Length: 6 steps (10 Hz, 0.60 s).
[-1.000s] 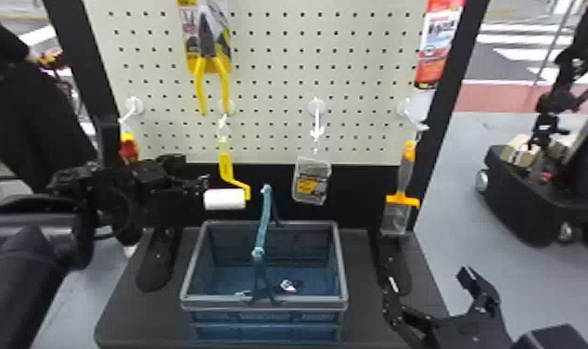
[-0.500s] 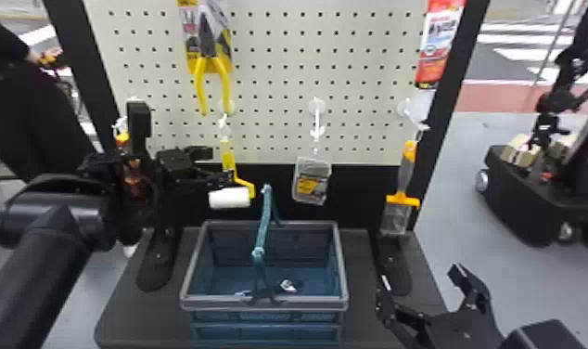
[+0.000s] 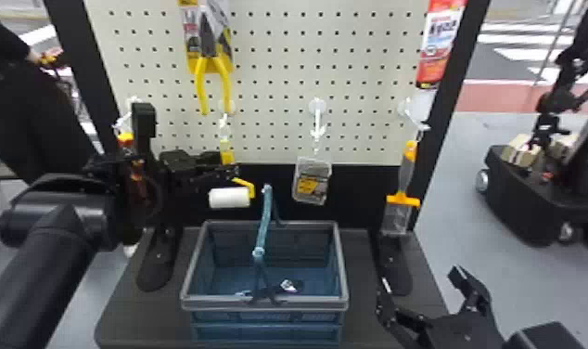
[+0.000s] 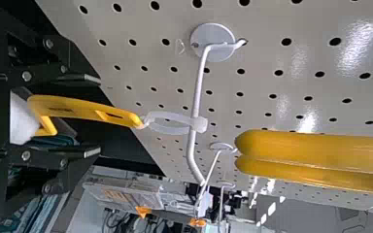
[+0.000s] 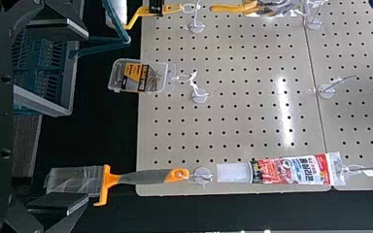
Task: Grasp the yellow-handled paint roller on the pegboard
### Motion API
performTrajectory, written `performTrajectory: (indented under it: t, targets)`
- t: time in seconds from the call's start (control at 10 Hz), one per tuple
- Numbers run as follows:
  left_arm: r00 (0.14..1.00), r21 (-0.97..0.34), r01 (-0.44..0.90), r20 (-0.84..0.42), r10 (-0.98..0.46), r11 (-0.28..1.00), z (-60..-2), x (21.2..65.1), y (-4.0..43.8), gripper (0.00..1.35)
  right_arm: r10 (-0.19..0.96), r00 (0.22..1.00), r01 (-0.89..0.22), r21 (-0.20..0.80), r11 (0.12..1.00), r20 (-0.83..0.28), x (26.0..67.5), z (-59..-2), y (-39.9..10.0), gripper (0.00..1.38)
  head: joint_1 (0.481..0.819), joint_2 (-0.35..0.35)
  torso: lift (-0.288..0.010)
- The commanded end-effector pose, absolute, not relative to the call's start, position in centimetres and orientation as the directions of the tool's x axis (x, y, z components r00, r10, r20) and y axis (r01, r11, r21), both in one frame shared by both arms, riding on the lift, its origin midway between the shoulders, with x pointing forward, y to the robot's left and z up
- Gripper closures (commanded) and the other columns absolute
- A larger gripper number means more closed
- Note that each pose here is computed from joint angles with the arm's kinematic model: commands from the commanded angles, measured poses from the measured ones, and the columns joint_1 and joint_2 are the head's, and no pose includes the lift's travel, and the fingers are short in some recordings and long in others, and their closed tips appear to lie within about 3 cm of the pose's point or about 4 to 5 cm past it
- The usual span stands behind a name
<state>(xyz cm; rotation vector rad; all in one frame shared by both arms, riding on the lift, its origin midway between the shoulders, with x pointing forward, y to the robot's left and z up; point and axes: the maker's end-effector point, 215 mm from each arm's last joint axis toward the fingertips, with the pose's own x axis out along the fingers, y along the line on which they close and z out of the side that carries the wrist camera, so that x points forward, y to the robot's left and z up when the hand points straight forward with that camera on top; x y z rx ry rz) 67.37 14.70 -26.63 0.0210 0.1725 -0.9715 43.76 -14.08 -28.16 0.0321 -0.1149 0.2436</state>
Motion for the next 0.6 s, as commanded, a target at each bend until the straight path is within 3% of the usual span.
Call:
performTrajectory:
  t: [0.0, 0.5]
  targets:
    - [0.551, -0.073, 0.82, -0.172, -0.817, 0.568, -27.2, 67.34, 14.66, 1.21, 0.241, 0.964, -0.244, 0.016, 0.97, 0.115, 43.74, -28.29, -14.06, 0.12, 0.549, 0.0, -0.1]
    - [0.552, -0.077, 0.818, -0.169, -0.816, 0.569, -27.14, 67.38, 14.57, 1.21, 0.239, 0.964, -0.243, 0.019, 0.97, 0.113, 43.69, -28.38, -14.1, 0.12, 0.549, 0.0, -0.1]
